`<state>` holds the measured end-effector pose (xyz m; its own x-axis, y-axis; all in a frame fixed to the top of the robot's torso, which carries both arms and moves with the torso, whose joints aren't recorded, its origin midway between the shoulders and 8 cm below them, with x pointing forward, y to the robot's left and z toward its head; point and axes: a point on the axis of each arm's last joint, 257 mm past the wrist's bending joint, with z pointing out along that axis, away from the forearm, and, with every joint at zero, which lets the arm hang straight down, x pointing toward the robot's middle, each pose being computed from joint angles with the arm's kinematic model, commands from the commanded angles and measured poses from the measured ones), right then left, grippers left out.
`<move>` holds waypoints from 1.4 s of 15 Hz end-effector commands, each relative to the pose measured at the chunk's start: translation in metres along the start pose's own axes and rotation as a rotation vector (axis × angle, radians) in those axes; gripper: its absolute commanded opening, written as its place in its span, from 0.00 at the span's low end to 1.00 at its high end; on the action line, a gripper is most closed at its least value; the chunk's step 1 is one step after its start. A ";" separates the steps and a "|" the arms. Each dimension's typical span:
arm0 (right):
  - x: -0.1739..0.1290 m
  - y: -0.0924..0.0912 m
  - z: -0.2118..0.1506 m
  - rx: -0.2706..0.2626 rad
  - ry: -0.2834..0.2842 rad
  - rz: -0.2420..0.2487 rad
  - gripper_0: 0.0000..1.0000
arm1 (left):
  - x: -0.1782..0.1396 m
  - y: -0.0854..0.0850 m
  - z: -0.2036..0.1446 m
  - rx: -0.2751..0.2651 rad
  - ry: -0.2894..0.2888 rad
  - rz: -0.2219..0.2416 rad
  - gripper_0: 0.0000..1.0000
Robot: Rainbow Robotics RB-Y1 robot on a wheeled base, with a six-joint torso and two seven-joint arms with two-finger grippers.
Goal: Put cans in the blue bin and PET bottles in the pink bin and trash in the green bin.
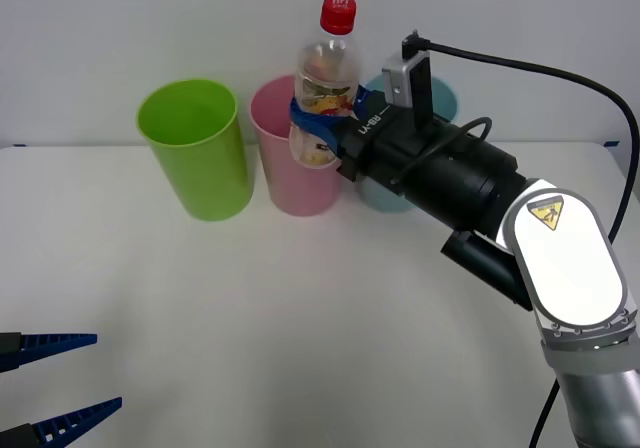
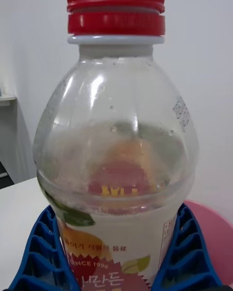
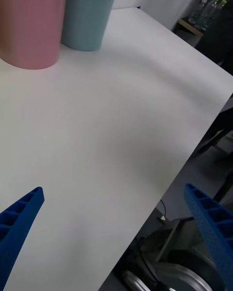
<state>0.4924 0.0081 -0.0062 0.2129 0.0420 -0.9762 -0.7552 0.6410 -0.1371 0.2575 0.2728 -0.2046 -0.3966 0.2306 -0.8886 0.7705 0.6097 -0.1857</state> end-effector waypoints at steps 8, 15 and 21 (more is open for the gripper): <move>0.005 -0.047 0.080 0.085 -0.001 0.040 0.00 | 0.000 0.000 0.000 0.000 0.000 0.000 1.00; 0.028 -0.064 0.114 0.172 0.018 0.026 0.00 | 0.000 0.000 0.000 0.000 0.000 0.000 1.00; 0.042 -0.080 0.114 0.211 0.047 0.003 0.00 | 0.000 0.000 0.000 0.000 0.000 0.000 1.00</move>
<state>0.6324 0.0463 -0.0168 0.1789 0.0117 -0.9838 -0.6086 0.7870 -0.1013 0.2575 0.2728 -0.2046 -0.3966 0.2306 -0.8886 0.7705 0.6097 -0.1857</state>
